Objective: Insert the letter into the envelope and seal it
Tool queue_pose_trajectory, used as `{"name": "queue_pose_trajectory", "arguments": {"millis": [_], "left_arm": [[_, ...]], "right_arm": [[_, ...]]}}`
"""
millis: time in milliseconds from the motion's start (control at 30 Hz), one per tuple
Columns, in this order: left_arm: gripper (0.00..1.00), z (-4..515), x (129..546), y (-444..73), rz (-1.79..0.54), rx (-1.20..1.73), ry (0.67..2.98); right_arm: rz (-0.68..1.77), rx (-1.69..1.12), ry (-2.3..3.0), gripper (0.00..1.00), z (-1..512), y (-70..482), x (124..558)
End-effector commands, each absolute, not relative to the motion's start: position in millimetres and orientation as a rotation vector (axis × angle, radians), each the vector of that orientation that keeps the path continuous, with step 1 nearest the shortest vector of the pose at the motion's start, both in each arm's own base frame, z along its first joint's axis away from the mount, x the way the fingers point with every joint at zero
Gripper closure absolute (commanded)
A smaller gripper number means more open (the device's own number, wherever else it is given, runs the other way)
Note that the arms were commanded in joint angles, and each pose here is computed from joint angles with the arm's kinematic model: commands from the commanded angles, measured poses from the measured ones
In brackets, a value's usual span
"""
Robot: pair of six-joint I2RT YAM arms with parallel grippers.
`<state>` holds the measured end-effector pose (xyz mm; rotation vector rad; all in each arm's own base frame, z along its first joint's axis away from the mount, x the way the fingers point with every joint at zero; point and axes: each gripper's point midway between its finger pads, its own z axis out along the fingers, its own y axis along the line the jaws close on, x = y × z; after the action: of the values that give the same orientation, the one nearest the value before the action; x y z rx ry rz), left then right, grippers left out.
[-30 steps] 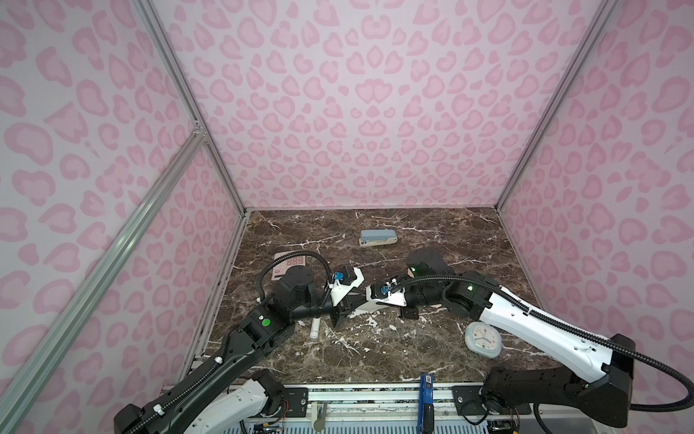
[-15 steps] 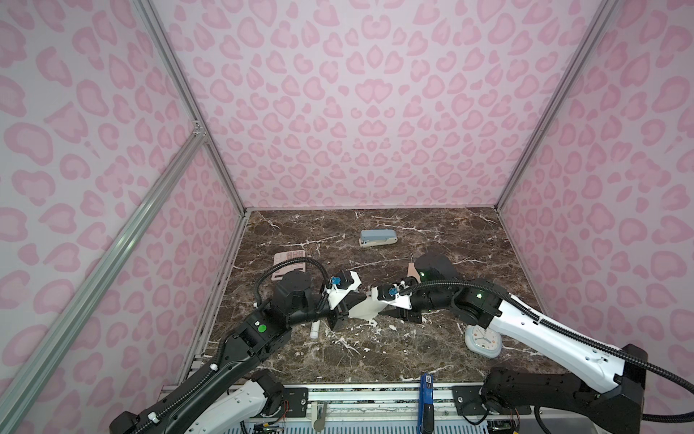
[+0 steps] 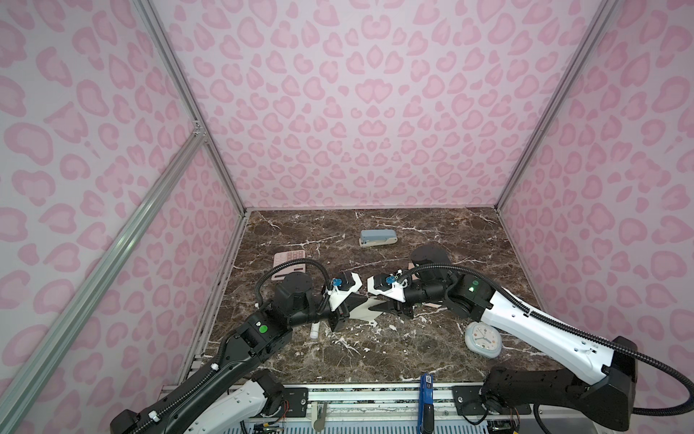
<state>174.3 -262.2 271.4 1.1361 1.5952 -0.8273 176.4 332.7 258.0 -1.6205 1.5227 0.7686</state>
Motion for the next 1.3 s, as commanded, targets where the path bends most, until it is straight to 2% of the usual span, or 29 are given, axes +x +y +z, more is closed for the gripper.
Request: {"name": "queue_pose_trajectory", "arguments": {"millis": [0,233,433,533,633,700,767,833,933,1033,1267], "left_arm": [[0.96,276.0,171.8,-264.8,-0.841,1.144,1.562],[0.96,274.9,169.9,-265.3,-0.84,1.155,1.562],[0.96,274.6,168.7,-264.3,-0.839,1.154,1.563],[0.96,275.1,168.8,-264.4,-0.839,1.153,1.562],[0.96,277.9,167.6,-264.4,-0.843,1.154,1.552],[0.96,280.2,166.8,-263.7,-0.844,1.152,1.544],[0.96,281.4,166.1,-263.1,-0.843,1.15,1.538],[0.96,282.2,165.1,-262.3,-0.843,1.15,1.536],[0.96,283.3,164.1,-262.3,-0.848,1.15,1.532],[0.96,282.8,164.0,-262.9,-0.853,1.151,1.535],[0.96,284.0,167.1,-260.2,-0.825,1.136,1.535]], "right_arm": [[0.797,-1.609,1.489,0.64,265.7,339.4,176.6],[0.819,-1.617,1.483,0.75,267.4,342.6,175.6],[0.834,-1.622,1.487,0.94,266.9,343.0,173.8],[0.837,-1.626,1.495,1.0,264.5,342.8,173.4],[0.841,-1.627,1.503,1.0,262.6,342.1,173.0],[0.831,-1.626,1.505,0.95,261.7,341.0,173.5],[0.819,-1.623,1.51,0.87,260.0,339.3,174.7],[0.816,-1.621,1.52,0.86,257.8,337.5,175.3],[0.821,-1.62,1.526,0.89,256.6,336.9,176.2],[0.832,-1.619,1.523,0.99,258.0,338.6,176.1],[0.832,-1.628,1.537,1.0,254.0,337.5,175.8]]}}
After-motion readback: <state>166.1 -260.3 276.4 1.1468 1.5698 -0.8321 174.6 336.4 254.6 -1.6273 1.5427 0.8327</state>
